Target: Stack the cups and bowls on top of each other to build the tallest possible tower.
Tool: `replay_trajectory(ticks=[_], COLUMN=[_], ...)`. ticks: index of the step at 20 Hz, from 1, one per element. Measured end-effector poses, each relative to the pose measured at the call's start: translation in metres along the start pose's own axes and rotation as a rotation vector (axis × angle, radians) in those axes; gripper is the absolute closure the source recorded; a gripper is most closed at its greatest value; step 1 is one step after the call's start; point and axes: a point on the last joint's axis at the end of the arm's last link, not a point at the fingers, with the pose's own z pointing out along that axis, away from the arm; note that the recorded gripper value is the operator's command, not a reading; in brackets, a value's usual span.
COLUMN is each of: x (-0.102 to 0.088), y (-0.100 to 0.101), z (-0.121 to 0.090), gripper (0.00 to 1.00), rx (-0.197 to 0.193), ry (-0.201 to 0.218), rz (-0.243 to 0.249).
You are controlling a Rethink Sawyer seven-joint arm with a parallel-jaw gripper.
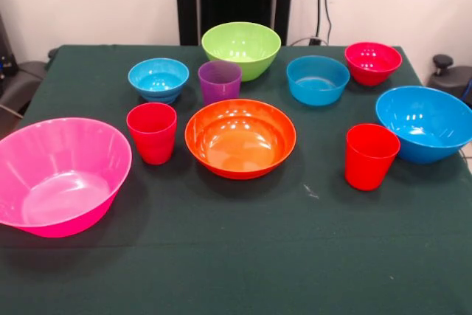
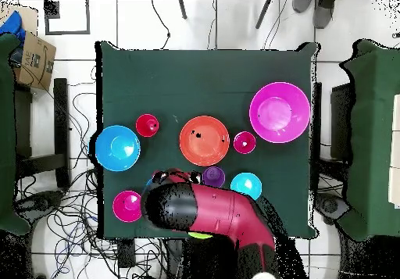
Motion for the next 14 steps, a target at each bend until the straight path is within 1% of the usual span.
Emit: replay_trajectory(ticks=[3, 6, 14], x=[-0.012, -0.018, -0.017], y=[-0.004, -0.007, -0.014], z=[0.014, 0.034, 0.074], gripper=[0.00, 0.00, 0.00], rx=[0.007, 0.011, 0.015], ry=[0.008, 0.031, 0.091], rz=[-0.018, -0.038, -0.075])
